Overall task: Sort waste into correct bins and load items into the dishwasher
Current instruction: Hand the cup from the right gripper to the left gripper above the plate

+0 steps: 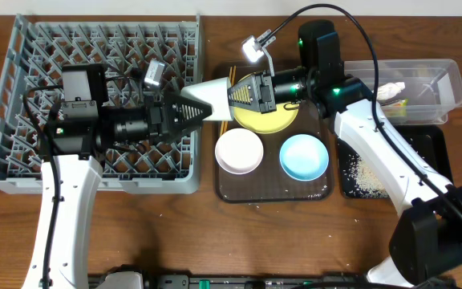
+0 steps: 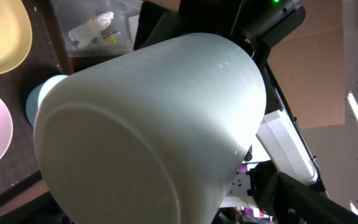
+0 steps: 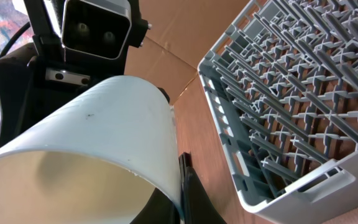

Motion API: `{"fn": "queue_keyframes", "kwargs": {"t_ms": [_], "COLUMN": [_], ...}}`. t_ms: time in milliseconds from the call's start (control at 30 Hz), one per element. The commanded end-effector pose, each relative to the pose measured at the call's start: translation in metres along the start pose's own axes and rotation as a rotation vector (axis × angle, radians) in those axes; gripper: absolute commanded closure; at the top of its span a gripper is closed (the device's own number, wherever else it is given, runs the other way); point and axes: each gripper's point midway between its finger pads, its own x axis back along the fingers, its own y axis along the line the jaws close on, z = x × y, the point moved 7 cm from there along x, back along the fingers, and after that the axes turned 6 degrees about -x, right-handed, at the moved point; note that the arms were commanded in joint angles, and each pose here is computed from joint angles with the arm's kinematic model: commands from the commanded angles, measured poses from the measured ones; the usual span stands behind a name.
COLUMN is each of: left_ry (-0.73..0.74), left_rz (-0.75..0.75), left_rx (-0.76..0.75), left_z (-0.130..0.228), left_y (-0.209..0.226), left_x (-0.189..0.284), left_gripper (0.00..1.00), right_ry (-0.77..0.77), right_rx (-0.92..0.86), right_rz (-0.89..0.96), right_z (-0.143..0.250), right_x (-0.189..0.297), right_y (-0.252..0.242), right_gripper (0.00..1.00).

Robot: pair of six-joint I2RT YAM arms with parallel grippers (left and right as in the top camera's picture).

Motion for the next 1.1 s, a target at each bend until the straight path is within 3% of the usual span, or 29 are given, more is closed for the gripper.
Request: {"fn": "queue_keyframes", "kwargs": {"t_ms": [0,1067], "left_ry": [0.001,-0.017], "left_rz": [0.020,-0.005], "left_rx": [-0.009,0.036], "left_z": [-0.004,-0.008], "left_y": [-0.007,-0.005], "left_x": [0.000,0.000], "left_gripper": [0.11,0.10], "right_ry": [0.043,0.078], "right_rx": [-0.005,0.030], "right_rz": [-0.045,-0.042], "right_z": [0.005,0.014], "right_x": [-0.008,-0.016], "right_y": [0.007,0.002], "right_gripper": [0.99,0.99]}}
